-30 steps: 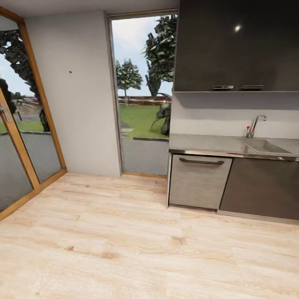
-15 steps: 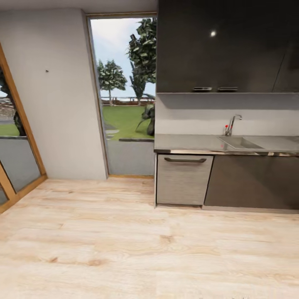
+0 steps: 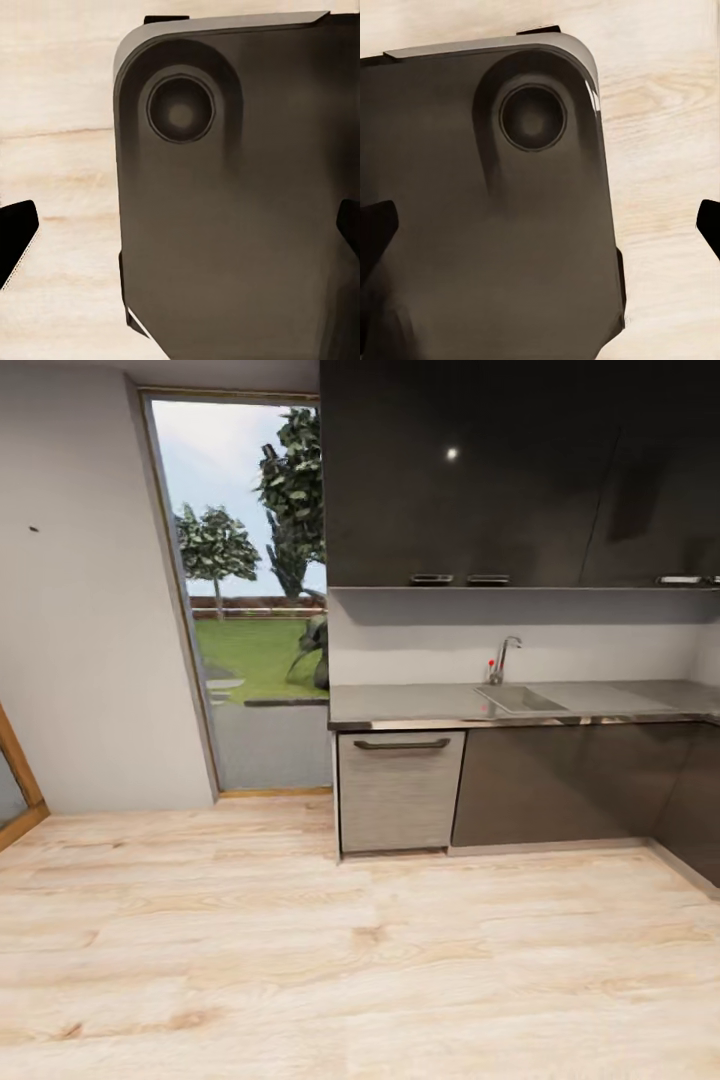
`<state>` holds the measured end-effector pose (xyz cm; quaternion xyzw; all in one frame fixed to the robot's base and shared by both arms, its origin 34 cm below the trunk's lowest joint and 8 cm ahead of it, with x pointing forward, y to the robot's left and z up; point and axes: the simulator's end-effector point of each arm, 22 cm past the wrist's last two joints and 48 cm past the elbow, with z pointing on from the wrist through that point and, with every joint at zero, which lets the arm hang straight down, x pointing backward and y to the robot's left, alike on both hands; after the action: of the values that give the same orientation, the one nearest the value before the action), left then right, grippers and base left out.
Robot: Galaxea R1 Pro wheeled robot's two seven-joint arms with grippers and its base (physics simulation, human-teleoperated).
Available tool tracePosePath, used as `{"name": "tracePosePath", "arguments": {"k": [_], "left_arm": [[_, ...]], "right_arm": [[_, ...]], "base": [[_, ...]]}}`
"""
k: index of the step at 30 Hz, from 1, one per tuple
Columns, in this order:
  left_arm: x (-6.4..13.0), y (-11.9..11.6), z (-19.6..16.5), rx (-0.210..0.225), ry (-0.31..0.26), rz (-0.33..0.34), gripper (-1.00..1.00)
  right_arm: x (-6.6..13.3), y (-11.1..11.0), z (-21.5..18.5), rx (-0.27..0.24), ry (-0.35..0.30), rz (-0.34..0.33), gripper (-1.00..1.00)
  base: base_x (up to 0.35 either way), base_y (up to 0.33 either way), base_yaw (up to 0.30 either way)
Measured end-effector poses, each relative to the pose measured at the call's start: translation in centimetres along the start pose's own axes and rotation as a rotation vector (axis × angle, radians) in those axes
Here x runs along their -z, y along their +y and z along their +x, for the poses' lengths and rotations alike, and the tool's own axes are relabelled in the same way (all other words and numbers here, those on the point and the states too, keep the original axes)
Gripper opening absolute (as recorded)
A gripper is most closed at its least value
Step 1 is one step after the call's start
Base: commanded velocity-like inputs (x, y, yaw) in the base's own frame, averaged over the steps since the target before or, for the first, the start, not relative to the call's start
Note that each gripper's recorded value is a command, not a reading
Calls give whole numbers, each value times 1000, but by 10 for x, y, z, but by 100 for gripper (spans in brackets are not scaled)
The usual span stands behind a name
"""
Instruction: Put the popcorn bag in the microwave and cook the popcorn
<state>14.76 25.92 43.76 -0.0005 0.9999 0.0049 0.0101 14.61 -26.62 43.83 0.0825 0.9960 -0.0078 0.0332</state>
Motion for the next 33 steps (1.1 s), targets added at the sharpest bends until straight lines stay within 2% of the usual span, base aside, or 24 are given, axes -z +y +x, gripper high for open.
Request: {"name": "tracePosePath", "arguments": {"k": [33], "left_arm": [[0,0,-11,0,-27,0,100]], "right_arm": [[0,3,-11,0,-28,-10,100]], "base": [[0,0,-282]]}}
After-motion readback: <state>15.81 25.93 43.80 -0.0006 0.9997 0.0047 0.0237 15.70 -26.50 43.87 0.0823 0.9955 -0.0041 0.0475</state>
